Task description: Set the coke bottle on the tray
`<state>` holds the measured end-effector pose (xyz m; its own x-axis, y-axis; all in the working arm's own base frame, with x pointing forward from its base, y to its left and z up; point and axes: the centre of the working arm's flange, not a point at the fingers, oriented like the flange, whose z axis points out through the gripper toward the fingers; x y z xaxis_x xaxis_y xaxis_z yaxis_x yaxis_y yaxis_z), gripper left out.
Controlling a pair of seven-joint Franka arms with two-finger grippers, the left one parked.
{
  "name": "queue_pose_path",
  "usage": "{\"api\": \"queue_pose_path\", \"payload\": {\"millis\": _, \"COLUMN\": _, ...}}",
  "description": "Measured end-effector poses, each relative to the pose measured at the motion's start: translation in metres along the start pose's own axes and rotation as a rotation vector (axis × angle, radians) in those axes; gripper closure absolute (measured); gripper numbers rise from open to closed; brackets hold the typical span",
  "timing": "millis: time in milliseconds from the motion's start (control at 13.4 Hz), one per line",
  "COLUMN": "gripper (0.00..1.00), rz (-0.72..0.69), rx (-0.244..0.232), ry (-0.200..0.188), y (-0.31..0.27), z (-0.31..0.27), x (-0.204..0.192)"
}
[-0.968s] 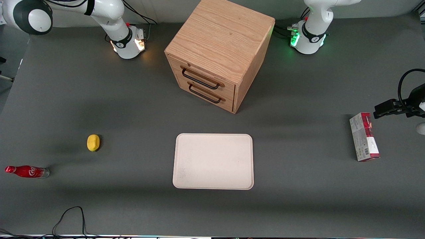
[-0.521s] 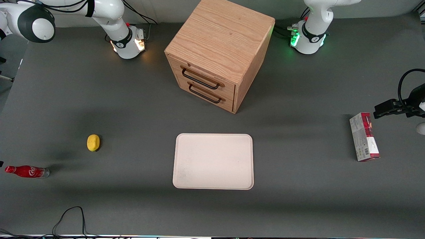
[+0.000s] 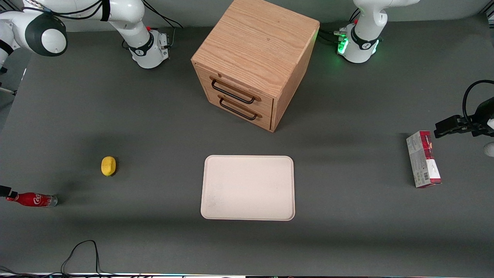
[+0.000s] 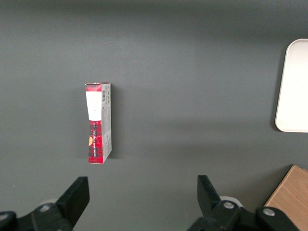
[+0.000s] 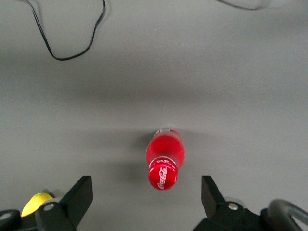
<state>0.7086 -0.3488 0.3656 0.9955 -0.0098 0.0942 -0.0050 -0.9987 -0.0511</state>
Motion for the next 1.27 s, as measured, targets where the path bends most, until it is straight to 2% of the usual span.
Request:
{"api": "queue_pose_path", "payload": {"millis": 521, "gripper": 0.0, "rz": 0.002, "rx": 0.006, "ry": -0.004, "y": 0.004, "z": 0.044, "x": 0.002}}
{"api": "queue_pose_path", "payload": {"millis": 1266, "gripper": 0.0, "rz": -0.015, "rx": -0.005, "ry": -0.005, "y": 0.004, "z": 0.048, "x": 0.003}}
